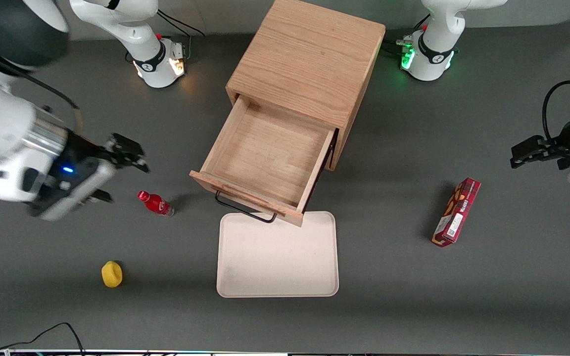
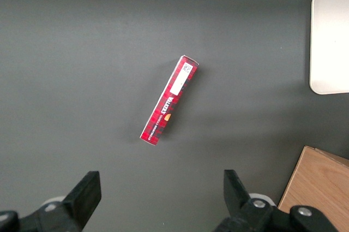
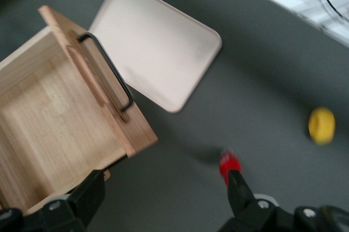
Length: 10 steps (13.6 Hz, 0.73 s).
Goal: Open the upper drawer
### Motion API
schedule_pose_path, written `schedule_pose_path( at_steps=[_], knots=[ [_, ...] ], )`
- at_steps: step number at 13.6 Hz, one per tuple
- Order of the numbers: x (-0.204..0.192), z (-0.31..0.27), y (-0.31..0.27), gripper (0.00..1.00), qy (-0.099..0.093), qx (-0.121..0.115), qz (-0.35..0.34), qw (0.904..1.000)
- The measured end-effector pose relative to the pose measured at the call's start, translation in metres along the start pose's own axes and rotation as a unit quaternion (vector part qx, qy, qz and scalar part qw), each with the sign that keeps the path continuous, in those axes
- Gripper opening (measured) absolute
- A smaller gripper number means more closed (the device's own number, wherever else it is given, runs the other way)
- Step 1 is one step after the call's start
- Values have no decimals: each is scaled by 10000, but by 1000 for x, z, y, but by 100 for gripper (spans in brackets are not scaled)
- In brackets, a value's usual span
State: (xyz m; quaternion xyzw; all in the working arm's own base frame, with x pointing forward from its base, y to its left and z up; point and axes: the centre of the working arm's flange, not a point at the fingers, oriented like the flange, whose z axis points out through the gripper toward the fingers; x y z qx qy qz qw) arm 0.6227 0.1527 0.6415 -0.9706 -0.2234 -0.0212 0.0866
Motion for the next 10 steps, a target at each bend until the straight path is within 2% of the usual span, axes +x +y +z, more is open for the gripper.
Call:
schedule_pose_path(
  at_steps=[2, 4, 6, 8, 10],
  knots=[
    [-41, -9, 20, 100, -208, -173, 889, 9957],
    [-79, -11, 36, 100, -371, -335, 1383, 9891],
    [-108, -16, 44, 100, -424, -553, 1913, 9791],
    [-120, -17, 49, 100, -453, -855, 2224, 9701],
    [-123, -14, 58, 100, -437, -910, 2388, 9658]
  ],
)
